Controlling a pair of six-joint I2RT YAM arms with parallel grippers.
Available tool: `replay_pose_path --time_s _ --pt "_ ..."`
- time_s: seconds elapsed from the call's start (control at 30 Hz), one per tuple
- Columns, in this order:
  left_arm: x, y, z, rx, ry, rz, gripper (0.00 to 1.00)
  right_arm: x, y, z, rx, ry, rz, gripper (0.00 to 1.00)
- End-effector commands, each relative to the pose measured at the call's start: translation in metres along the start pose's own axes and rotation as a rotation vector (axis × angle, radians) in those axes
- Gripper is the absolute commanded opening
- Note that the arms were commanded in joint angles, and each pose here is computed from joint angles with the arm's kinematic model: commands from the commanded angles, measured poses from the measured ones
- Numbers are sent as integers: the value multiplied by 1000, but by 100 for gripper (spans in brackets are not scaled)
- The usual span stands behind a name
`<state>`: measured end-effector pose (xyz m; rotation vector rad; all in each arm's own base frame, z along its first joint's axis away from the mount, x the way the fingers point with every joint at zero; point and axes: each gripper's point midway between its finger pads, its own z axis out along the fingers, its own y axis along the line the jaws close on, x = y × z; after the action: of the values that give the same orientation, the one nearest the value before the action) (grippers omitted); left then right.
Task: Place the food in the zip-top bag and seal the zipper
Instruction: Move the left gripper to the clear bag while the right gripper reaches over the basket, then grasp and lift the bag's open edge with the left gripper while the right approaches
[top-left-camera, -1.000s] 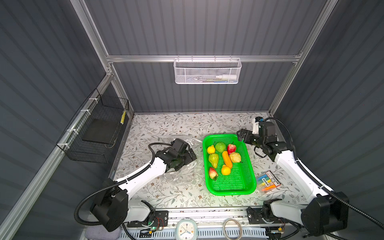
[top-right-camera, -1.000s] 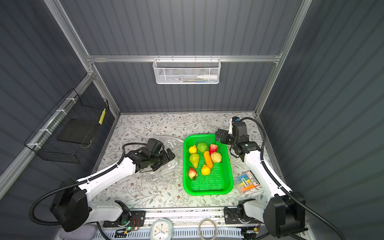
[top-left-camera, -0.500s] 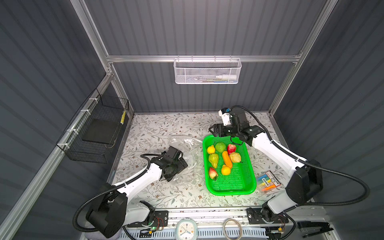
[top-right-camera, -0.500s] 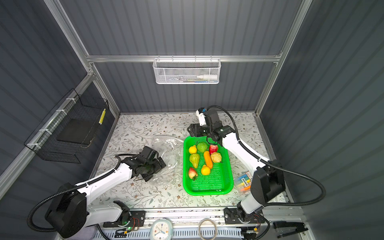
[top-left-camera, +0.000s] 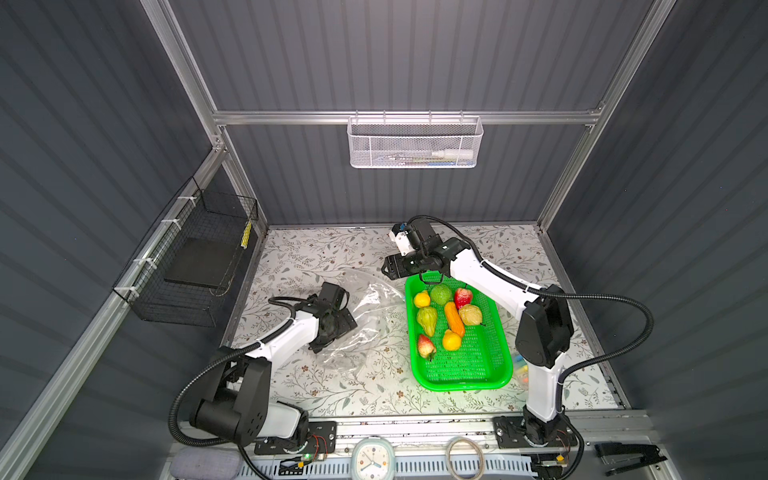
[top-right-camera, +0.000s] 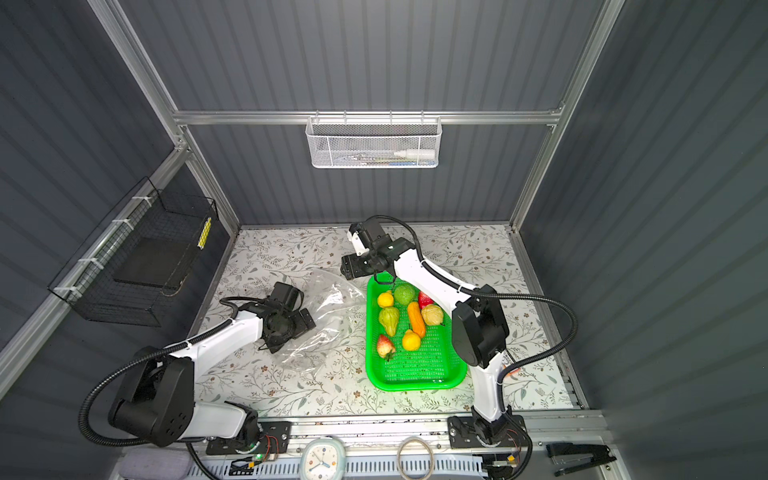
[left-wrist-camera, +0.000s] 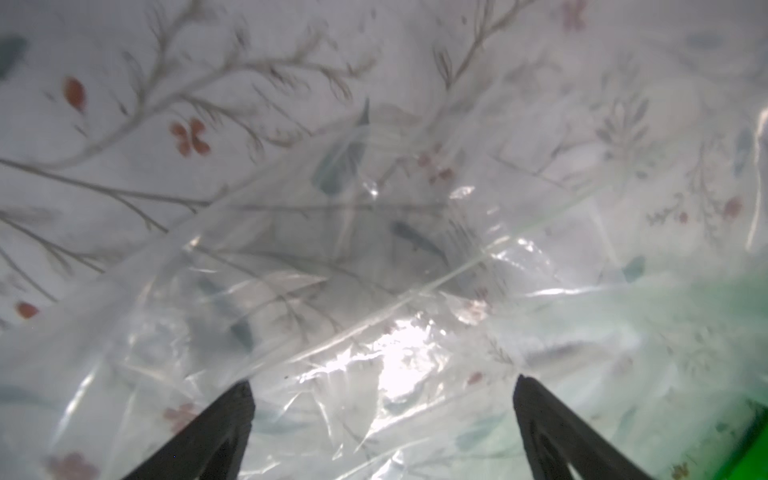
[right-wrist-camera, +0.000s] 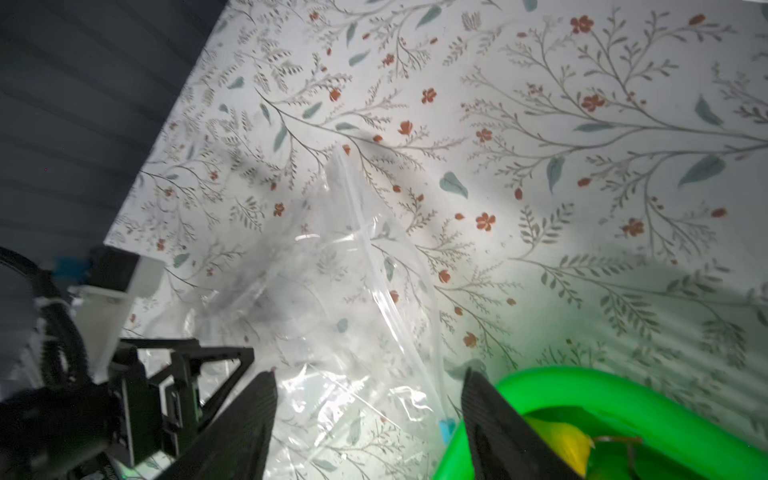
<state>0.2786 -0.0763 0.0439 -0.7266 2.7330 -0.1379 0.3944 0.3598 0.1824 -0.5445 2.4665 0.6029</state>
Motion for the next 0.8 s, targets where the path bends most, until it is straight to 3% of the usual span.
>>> replay_pose_path --time_s 0.0,0.23,0.43,0.57,0.77 --pt "-31 23 -3 -96 -56 71 99 15 -24 -20 164 39 71 73" --pt "-102 30 -2 -164 -148 144 100 51 -34 -30 247 97 128 72" --pt "-150 8 -32 -156 -236 162 99 67 -37 -20 256 120 187 67" --pt "-153 -16 -54 -32 -235 146 100 71 -33 -7 245 137 192 63" --pt "-124 -51 -74 105 -214 162 100 83 -38 12 270 172 208 55"
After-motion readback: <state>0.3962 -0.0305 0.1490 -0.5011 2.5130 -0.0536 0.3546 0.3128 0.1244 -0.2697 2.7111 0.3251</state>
